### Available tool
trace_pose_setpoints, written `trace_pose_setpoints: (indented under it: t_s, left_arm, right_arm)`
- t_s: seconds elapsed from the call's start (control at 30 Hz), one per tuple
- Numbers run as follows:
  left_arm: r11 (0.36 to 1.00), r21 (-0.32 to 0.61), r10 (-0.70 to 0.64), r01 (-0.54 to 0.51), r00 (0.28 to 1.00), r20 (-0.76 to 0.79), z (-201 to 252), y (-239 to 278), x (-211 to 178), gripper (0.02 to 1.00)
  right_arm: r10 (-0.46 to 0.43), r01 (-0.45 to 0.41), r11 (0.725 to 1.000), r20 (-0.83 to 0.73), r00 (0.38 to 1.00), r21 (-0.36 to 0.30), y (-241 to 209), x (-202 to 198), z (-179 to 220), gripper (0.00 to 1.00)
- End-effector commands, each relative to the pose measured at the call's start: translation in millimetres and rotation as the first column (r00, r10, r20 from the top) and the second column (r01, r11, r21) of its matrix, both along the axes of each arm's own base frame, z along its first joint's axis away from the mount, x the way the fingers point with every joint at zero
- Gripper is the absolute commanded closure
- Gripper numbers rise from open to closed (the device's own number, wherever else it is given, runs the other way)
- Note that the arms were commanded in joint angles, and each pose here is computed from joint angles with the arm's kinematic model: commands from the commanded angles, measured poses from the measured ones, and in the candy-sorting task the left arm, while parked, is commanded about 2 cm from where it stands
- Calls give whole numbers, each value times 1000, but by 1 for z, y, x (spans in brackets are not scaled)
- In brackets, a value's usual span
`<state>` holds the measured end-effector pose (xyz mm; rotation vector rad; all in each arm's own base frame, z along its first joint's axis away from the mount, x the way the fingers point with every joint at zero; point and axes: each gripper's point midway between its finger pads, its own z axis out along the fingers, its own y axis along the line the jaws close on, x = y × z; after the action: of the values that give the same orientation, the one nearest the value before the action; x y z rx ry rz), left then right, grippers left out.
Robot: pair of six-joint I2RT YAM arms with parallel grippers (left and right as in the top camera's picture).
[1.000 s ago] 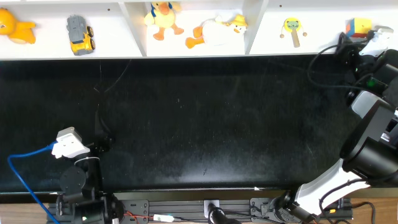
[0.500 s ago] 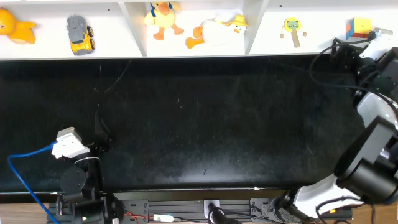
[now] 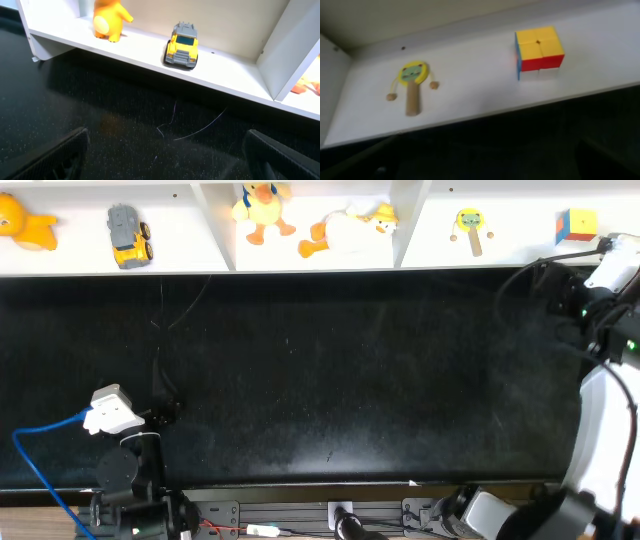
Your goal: Store Toys
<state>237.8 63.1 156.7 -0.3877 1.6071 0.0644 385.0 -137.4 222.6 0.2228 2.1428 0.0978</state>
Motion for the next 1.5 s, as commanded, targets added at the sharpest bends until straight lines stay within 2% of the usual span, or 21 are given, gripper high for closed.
trace_pose_setpoints:
  t_s: [0.03, 0.33, 0.47, 0.53, 0.63, 0.8, 0.87, 1.03, 1.17, 1.27, 1.4, 1.5]
  left_arm:
    - [1000, 23, -16, 15, 1000, 1, 1, -3, 1, 23]
    - [1000, 23, -16, 15, 1000, 1, 0, -3, 1, 20]
    - [1000, 23, -16, 15, 1000, 1, 0, -3, 1, 20]
    - [1000, 23, -16, 15, 1000, 1, 0, -3, 1, 20]
    - [1000, 23, -16, 15, 1000, 1, 1, -3, 1, 20]
    - [1000, 23, -16, 15, 1000, 1, 0, -3, 1, 20]
    - [1000, 23, -16, 15, 1000, 1, 1, -3, 1, 20]
    - [1000, 23, -16, 15, 1000, 1, 1, -3, 1, 20]
    - [1000, 23, -16, 15, 1000, 1, 0, -3, 1, 20]
    - [1000, 23, -16, 15, 1000, 1, 0, -3, 1, 20]
    - [1000, 23, -16, 15, 1000, 1, 1, -3, 1, 20]
    - [1000, 23, -16, 15, 1000, 1, 1, -3, 1, 20]
  right_arm:
    - [41, -37, 994, 34, 999, -103, 31, -22, 38, 5]
    - [189, -189, 977, -9, 982, -99, 103, -72, 55, 3]
    - [277, -276, 949, -13, 961, -149, 125, -89, 60, 5]
    - [348, -345, 926, -11, 937, -155, 140, -99, 62, 5]
    - [432, -430, 895, -9, 902, -116, 163, -111, 62, 7]
    - [494, -497, 866, -59, 868, -56, 182, -125, 51, 5]
    - [494, -497, 867, -61, 867, -39, 185, -126, 50, 5]
    - [457, -457, 889, -55, 888, 18, 185, -126, 51, 5]
    - [370, -356, 921, -69, 926, 161, 185, -127, 49, 5]
    - [313, -285, 926, -81, 946, 248, 185, -127, 49, 5]
    - [303, -273, 927, -86, 949, 256, 184, -126, 48, 5]
    - [279, -251, 939, -97, 955, 234, 179, -125, 46, 5]
